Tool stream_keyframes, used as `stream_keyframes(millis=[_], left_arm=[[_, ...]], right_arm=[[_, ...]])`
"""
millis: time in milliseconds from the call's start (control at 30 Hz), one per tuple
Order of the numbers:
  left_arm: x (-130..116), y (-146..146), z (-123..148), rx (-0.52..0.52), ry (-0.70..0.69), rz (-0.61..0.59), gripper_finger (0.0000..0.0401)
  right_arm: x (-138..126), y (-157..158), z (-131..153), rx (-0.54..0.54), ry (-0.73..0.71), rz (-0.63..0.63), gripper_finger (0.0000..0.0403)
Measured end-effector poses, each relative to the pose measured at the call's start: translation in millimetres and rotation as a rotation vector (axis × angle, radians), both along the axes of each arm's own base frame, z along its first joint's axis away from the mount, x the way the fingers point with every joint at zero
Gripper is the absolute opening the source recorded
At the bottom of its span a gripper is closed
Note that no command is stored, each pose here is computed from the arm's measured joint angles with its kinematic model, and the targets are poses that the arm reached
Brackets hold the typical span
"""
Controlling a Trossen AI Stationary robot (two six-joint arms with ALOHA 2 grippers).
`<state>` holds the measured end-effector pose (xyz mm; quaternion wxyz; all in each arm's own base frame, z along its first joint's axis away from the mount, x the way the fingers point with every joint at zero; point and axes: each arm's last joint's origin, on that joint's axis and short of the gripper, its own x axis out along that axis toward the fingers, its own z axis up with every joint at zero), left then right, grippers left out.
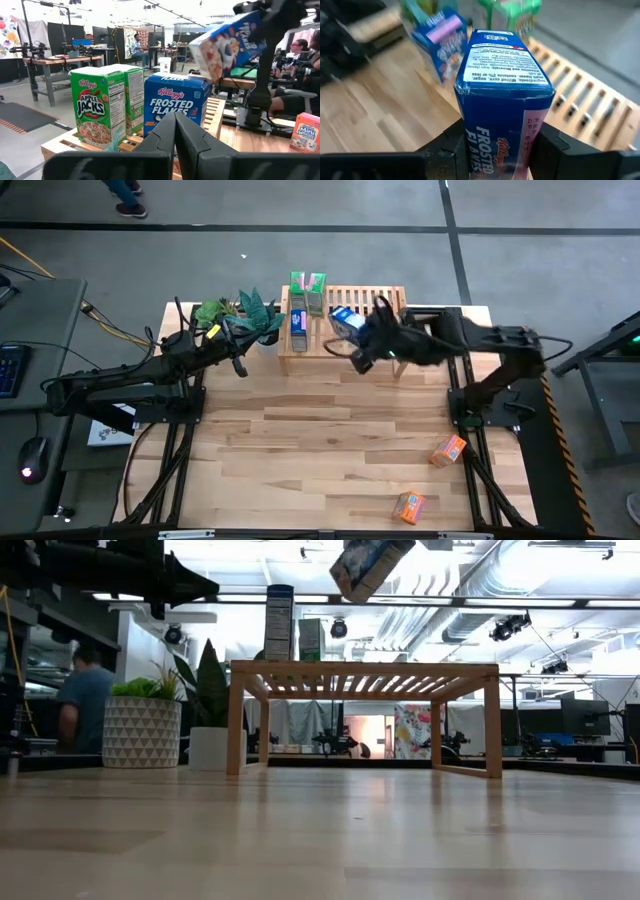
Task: Stack cereal on shelf
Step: Put the blue cereal box on the shelf aligned with the other blue cereal box
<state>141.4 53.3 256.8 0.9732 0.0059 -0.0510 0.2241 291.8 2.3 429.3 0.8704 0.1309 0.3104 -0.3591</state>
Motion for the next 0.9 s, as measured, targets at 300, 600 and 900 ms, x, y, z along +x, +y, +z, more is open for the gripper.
stream_keyframes(millis=[300,600,900], left_arm=[[0,0,0,-0.006,0.000,-0.007,0.0000],[0,0,0,-0.006,0.002,-0.008,0.0000],[0,0,0,-0.006,0.002,-0.008,0.0000]], right_arm=[[48,-31,5,0.143,0.179,0.086,0.0140],[65,-50,-21,0.239,0.283,0.094,0.0140],[67,-68,-32,0.250,0.301,0.046,0.0140]])
